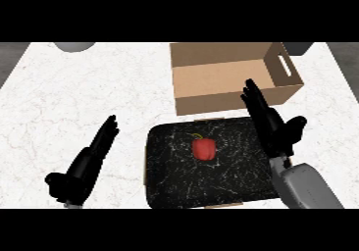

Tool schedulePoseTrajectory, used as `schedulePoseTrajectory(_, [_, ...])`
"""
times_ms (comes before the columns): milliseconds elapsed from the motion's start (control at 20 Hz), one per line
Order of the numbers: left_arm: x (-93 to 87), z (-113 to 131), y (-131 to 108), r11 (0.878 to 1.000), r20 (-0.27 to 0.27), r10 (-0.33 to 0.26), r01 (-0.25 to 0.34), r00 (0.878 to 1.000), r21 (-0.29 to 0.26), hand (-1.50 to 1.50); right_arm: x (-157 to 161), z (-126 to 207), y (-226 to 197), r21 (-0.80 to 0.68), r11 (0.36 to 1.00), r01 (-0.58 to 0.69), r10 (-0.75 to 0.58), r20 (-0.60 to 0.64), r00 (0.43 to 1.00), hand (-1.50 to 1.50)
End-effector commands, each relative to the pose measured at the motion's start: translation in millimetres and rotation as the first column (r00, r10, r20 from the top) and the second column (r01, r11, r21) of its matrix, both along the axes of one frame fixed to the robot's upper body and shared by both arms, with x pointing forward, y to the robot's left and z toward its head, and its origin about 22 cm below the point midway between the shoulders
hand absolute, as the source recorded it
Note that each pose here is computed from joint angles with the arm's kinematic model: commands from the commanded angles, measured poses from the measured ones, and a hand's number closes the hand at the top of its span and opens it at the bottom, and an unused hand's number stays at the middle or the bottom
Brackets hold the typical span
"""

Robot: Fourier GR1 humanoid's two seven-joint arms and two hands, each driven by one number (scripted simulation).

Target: Pick the bell pepper from the tray and place it in the cardboard box

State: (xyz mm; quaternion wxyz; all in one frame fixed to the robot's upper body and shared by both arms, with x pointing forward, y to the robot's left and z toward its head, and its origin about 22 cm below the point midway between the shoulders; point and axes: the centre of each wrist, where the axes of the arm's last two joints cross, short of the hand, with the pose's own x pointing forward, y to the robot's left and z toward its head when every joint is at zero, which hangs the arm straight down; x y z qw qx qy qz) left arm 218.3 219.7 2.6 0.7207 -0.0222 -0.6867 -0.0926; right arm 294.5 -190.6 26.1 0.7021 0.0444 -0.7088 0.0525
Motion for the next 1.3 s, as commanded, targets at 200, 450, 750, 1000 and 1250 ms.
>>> schedulePoseTrajectory(200, [22.8, 24.2, 111.4, 0.869, 0.089, 0.315, -0.325, 0.945, 0.373, 0.00, 2.5, 23.3, 34.7, -0.181, 0.948, -0.261, 0.287, 0.134, 0.948, -1.50])
schedulePoseTrajectory(450, [22.2, 16.7, 116.5, 0.830, 0.059, 0.380, -0.368, 0.923, 0.420, 0.00, -0.2, 8.9, -28.3, -0.826, 0.520, -0.215, 0.512, 0.100, 0.853, -1.50])
schedulePoseTrajectory(750, [39.8, 17.1, 131.4, 0.793, 0.063, 0.413, -0.393, 0.908, 0.467, 0.00, 6.1, -32.2, -57.4, -0.496, 0.805, -0.327, 0.512, 0.301, 0.804, -1.50])
schedulePoseTrajectory(1000, [37.3, 10.3, 130.8, 0.797, 0.060, 0.411, -0.391, 0.909, 0.460, 0.00, 20.4, -7.4, -53.2, -0.745, 0.619, -0.248, 0.616, 0.264, 0.742, -1.50])
schedulePoseTrajectory(1250, [49.1, 21.0, 133.3, 0.791, 0.068, 0.414, -0.396, 0.907, 0.466, 0.00, 30.5, 20.3, -45.3, -0.912, 0.322, -0.254, 0.680, 0.037, 0.732, -1.50])
